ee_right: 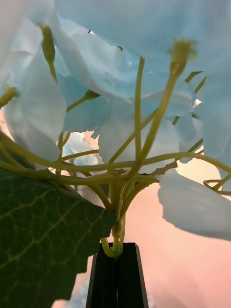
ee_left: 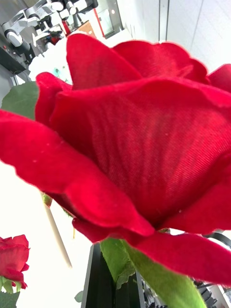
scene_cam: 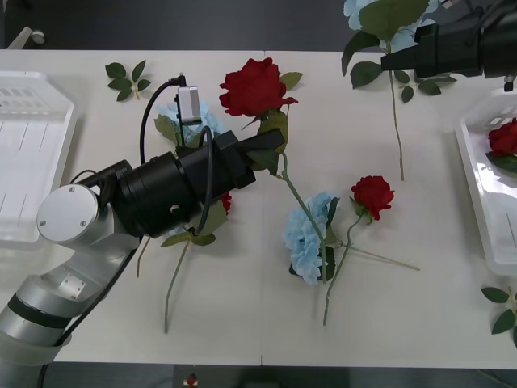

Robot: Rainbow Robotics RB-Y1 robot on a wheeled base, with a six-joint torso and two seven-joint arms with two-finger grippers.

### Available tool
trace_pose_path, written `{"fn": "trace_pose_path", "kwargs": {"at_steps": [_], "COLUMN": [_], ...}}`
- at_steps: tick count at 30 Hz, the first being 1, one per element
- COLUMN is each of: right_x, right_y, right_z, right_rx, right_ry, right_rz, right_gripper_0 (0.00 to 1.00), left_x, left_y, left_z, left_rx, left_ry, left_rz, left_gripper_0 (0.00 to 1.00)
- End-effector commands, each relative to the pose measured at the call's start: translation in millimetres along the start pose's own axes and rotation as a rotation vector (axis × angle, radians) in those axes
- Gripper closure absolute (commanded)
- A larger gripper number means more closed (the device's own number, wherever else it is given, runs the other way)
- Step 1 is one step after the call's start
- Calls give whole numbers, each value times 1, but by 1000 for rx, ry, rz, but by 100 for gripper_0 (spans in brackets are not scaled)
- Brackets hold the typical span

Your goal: Put the red flowers into the right box and the blue flowers into the left box

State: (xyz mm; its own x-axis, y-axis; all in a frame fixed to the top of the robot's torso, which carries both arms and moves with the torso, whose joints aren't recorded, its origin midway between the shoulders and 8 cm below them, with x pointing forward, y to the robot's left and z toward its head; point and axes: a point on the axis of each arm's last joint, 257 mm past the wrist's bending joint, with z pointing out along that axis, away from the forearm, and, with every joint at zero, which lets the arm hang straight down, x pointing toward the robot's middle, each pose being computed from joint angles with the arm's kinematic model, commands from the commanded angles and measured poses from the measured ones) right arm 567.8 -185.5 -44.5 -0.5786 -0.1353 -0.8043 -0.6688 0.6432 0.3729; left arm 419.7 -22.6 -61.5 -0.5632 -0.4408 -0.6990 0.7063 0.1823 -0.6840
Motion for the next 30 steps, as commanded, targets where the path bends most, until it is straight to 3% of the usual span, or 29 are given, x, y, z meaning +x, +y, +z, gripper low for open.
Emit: {"fn": "trace_pose_path", "kwargs": {"at_steps": [1, 7, 14, 16, 21, 24, 30], "right_x": [13, 53, 94, 97, 107, 111, 120], "right_y": [-13, -60, -121, -133, -152, -158, -161], "right_z": [9, 37, 45, 44, 41, 38, 36], "right_rx": [51, 153, 336, 374, 436, 457, 449], "right_ry": [51, 78, 140, 151, 191, 220, 281], "right_rz": [-51, 0, -67, -91, -150, -197, -326], "right_gripper_0": [100, 100, 100, 88, 27, 2, 0], "left_x": [-6, -6, -6, -7, -6, -6, -7], "left_y": [-10, -10, -10, -10, -9, -9, -9], "left_z": [2, 2, 1, 1, 0, 0, -1], "left_rx": [21, 20, 22, 21, 20, 19, 20], "left_ry": [3, 1, 3, 1, 5, 6, 4], "left_rz": [22, 19, 18, 19, 18, 18, 18], "left_gripper_0": [100, 100, 100, 100, 100, 100, 100]}}
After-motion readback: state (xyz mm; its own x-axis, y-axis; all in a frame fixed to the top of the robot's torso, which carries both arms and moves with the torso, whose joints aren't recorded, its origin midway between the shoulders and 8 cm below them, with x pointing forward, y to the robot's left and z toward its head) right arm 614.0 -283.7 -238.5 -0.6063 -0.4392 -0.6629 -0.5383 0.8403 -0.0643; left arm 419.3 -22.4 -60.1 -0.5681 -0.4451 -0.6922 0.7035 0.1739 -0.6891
